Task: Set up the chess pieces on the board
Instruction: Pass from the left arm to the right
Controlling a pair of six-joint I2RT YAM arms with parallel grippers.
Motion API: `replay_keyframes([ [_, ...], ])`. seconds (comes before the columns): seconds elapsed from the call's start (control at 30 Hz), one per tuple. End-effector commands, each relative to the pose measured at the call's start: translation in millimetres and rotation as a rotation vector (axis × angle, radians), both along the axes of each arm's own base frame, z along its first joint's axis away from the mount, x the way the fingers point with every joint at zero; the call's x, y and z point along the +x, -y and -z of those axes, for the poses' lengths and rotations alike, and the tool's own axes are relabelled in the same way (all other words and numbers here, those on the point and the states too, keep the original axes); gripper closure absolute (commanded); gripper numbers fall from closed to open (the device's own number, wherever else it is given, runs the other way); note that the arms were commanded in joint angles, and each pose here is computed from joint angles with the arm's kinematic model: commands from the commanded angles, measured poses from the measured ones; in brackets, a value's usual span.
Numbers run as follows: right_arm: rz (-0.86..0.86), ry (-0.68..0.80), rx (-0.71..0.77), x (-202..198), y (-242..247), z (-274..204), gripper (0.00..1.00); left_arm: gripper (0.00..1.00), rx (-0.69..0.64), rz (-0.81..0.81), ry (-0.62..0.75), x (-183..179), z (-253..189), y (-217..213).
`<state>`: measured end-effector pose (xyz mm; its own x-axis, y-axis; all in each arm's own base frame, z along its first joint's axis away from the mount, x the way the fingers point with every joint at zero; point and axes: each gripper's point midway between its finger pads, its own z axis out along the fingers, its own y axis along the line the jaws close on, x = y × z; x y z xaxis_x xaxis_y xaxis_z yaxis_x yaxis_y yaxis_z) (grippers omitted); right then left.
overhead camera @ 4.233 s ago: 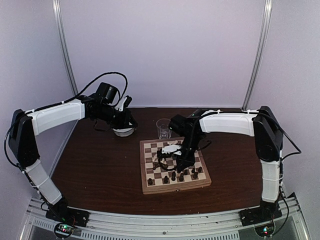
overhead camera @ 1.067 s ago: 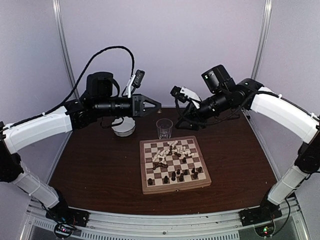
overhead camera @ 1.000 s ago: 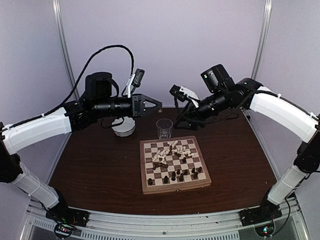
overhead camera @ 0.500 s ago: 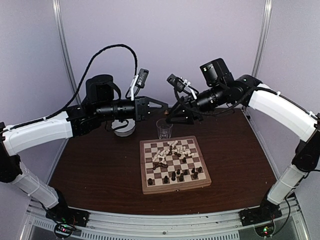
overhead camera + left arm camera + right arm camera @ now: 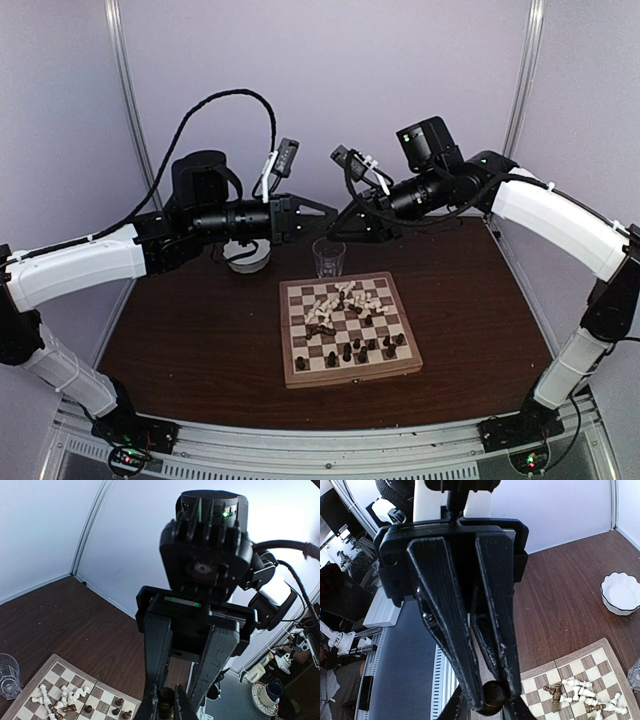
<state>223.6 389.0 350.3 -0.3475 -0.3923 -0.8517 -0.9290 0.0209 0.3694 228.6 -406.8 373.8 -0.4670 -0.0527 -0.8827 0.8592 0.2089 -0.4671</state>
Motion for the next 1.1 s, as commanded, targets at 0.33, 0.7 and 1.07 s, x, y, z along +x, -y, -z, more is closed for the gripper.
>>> replay_keyframes([
  [0.33, 0.018, 0.072, -0.028, 6.6, 0.7, 2.8, 0.99, 0.82, 0.054, -0.028, 0.043, -1.0, -2.5, -6.4],
  [0.7, 0.026, 0.147, -0.123, 9.9, 8.3, 26.0, 0.99, 0.74, 0.212, -0.065, -0.087, 4.2, 21.0, -10.3],
  [1.07, 0.003, 0.169, -0.151, 2.9, 6.8, 31.6, 0.98, 0.72, 0.188, -0.01, -0.134, 3.3, 21.4, 4.4],
])
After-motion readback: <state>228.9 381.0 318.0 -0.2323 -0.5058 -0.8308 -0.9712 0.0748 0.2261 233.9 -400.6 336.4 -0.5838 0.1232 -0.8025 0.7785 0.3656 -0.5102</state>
